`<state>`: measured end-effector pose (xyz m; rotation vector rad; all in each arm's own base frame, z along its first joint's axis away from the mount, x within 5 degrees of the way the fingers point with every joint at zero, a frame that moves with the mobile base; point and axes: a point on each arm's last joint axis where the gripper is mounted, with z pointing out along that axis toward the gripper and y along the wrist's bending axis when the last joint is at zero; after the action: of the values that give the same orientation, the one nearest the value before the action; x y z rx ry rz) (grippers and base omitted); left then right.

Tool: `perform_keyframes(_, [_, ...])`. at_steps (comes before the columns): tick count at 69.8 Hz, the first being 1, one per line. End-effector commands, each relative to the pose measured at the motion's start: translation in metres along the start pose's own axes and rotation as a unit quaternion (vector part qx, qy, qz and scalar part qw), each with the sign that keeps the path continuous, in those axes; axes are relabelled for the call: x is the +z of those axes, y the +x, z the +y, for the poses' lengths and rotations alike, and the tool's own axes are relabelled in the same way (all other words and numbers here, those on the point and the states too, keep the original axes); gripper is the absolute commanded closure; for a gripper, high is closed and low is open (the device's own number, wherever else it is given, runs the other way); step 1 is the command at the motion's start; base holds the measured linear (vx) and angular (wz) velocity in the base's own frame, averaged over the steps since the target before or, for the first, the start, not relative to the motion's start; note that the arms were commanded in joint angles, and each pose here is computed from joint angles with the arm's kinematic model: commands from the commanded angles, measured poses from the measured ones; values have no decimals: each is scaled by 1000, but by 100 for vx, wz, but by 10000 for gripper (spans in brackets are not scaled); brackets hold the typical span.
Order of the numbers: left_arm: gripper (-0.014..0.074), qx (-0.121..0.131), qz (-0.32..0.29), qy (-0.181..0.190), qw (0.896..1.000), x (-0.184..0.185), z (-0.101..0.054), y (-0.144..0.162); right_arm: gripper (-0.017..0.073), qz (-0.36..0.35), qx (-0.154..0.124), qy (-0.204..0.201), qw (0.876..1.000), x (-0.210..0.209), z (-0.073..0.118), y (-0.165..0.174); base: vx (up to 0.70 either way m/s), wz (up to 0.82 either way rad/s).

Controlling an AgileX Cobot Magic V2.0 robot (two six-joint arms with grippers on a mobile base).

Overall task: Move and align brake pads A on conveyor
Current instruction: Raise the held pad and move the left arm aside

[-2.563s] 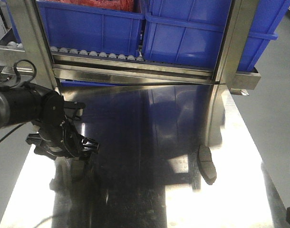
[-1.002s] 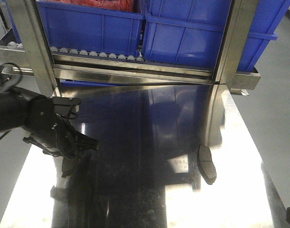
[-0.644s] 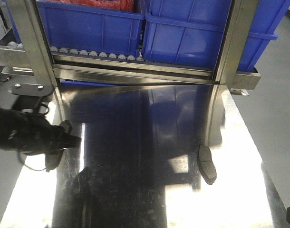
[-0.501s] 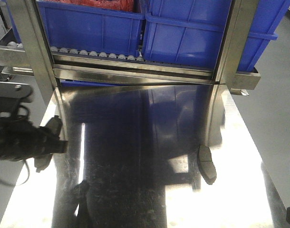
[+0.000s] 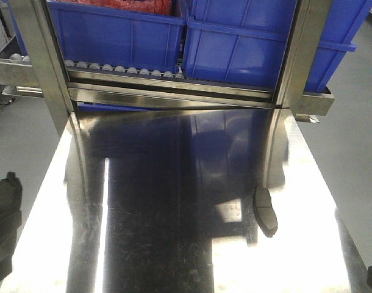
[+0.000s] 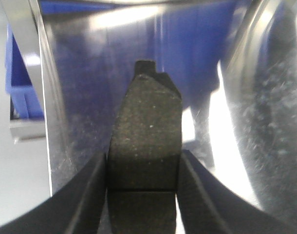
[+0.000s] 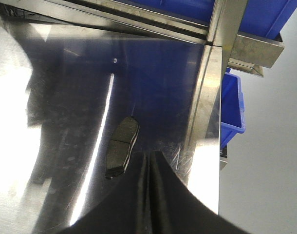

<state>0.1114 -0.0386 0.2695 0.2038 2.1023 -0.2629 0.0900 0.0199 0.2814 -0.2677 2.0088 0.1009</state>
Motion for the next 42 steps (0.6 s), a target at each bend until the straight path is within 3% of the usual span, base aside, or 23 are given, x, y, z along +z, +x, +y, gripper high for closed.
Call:
perform_keyframes(1, [537,1,-103,22,994,-17,-2,-13,566,-44,-10,2,999,-3,-1,-14,0,0])
perform_keyframes(12, [537,1,-135,26,990,-28,-2,-11,566,-44,-10,2,999,-3,-1,-14,0,0])
perform_keyframes(42, [537,-1,-135,27,990,-28,-2,-11,566,-44,-10,2,999,-3,-1,-14,0,0])
